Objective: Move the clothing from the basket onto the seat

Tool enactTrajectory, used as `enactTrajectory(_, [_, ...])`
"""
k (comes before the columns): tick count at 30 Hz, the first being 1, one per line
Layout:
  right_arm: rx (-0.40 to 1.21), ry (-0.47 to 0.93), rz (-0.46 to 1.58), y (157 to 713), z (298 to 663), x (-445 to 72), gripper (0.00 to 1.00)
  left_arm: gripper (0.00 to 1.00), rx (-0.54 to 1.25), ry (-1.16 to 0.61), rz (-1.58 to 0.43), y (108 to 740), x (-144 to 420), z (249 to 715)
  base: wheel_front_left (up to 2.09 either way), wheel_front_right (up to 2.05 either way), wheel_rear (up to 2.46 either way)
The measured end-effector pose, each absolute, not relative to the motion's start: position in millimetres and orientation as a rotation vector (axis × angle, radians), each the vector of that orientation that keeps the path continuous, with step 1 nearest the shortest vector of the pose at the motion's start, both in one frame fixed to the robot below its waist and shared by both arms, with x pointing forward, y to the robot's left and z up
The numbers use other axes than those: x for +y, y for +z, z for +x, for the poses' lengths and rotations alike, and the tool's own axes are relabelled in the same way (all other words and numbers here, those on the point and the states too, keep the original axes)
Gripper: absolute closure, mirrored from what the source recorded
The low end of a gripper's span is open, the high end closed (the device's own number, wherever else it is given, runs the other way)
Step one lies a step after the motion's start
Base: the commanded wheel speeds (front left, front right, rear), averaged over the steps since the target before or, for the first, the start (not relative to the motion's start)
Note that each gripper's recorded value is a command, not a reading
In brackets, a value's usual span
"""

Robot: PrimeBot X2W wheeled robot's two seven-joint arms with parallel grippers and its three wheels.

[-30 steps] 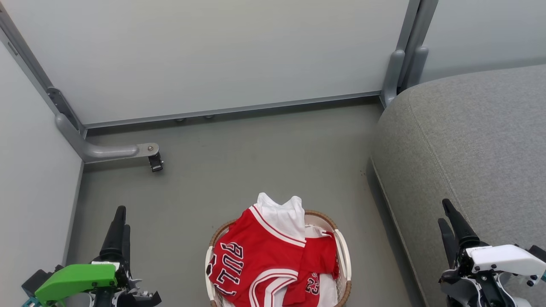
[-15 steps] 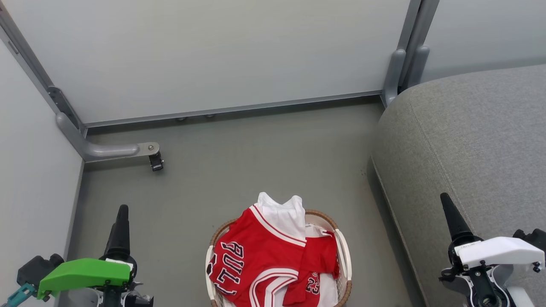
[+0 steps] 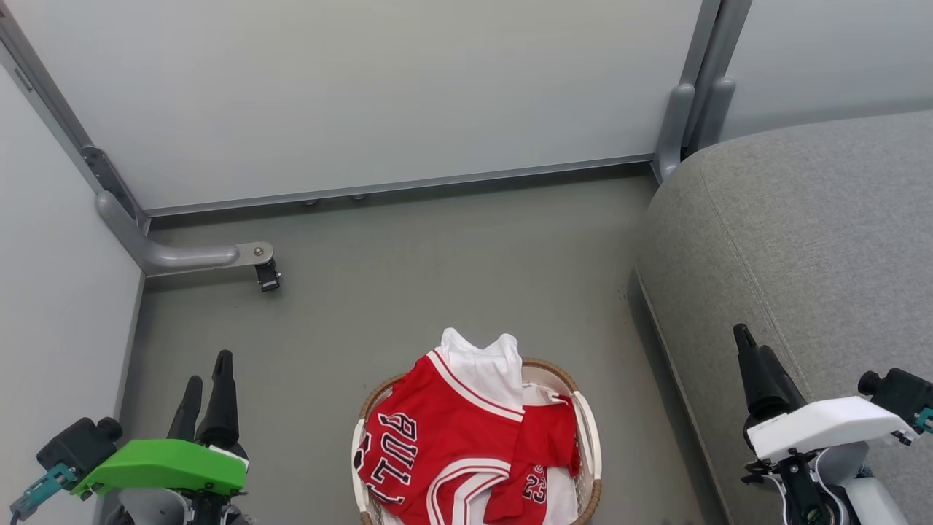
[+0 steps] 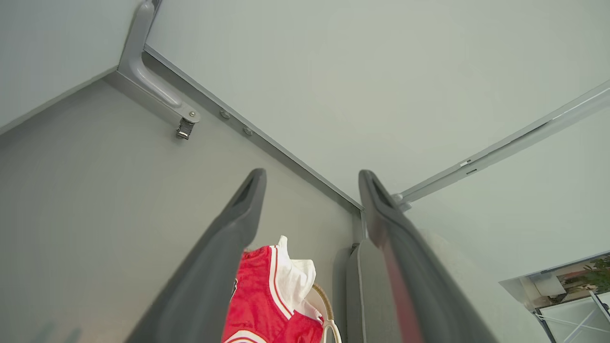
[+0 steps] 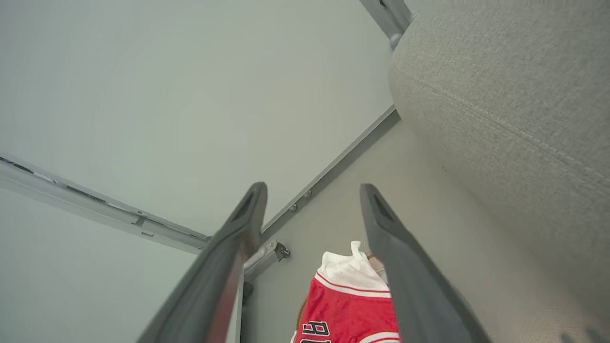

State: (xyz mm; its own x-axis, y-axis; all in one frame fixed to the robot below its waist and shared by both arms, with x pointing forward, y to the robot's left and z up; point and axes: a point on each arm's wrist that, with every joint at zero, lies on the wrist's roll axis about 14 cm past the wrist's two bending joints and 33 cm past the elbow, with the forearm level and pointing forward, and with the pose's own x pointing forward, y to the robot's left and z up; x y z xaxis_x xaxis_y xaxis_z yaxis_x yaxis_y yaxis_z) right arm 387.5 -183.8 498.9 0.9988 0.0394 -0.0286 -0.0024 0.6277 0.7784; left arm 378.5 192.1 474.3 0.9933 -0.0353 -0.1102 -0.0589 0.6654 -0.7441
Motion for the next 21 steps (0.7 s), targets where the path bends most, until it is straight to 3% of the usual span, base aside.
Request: enactTrajectory(21, [0.048,0.090,0.551,494.8,385.9,-167.8,0.00,0.00,0.114,-0.027,-0.501,472.6,195.9,380.2,0.00,0.00,0.00])
